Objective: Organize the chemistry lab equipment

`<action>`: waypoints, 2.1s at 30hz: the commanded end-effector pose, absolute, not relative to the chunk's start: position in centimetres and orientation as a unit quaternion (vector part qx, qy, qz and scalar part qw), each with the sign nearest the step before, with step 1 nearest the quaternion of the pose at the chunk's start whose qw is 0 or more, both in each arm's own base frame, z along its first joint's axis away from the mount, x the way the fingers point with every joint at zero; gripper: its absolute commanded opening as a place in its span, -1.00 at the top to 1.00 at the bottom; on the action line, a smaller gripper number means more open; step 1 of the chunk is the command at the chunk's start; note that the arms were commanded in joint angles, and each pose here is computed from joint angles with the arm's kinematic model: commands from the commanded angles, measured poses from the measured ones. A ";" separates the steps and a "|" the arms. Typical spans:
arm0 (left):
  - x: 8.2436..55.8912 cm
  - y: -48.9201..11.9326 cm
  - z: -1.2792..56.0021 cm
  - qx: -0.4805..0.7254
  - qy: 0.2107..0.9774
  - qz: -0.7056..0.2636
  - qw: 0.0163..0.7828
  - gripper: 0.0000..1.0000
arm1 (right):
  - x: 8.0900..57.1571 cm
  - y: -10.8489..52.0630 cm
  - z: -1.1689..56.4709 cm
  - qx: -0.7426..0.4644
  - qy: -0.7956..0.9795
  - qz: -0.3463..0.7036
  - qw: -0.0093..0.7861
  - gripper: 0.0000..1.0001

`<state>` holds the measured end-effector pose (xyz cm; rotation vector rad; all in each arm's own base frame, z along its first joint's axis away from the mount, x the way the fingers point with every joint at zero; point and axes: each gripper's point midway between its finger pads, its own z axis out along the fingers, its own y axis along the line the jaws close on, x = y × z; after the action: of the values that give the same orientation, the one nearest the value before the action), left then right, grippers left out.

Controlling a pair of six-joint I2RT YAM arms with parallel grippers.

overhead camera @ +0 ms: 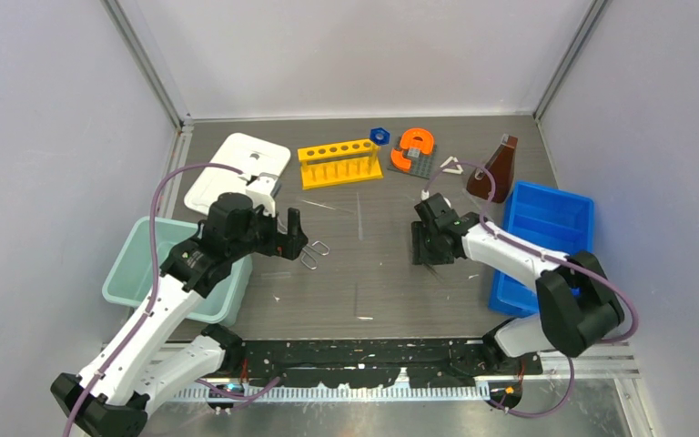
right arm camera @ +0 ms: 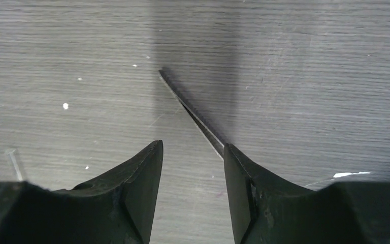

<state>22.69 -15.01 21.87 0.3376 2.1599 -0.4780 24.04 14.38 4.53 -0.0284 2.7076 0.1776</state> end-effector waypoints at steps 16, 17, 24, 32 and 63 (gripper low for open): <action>23.1 -14.7 22.6 0.141 0.858 -0.183 0.459 -0.92 | 25.5 15.3 2.2 -0.002 0.977 0.058 0.206 0.76; 23.3 -14.5 22.7 0.139 0.858 -0.175 0.462 -0.91 | 25.5 15.5 2.3 -0.004 0.976 0.064 0.208 0.78; 23.6 -14.8 23.6 0.137 0.854 -0.179 0.469 -0.93 | 25.0 19.9 5.2 -0.009 0.953 0.194 0.231 0.88; 22.3 -18.1 25.3 0.130 0.850 -0.277 0.428 -0.88 | 24.2 25.9 12.7 -0.033 0.874 0.392 0.284 0.89; 19.7 -27.2 27.2 0.127 0.752 -0.567 0.310 0.29 | 16.9 34.3 25.2 -0.105 0.701 0.642 0.292 0.88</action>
<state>20.21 -26.99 26.01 0.3059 2.0487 -1.4570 16.78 34.08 23.47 -0.2707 1.9569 1.6830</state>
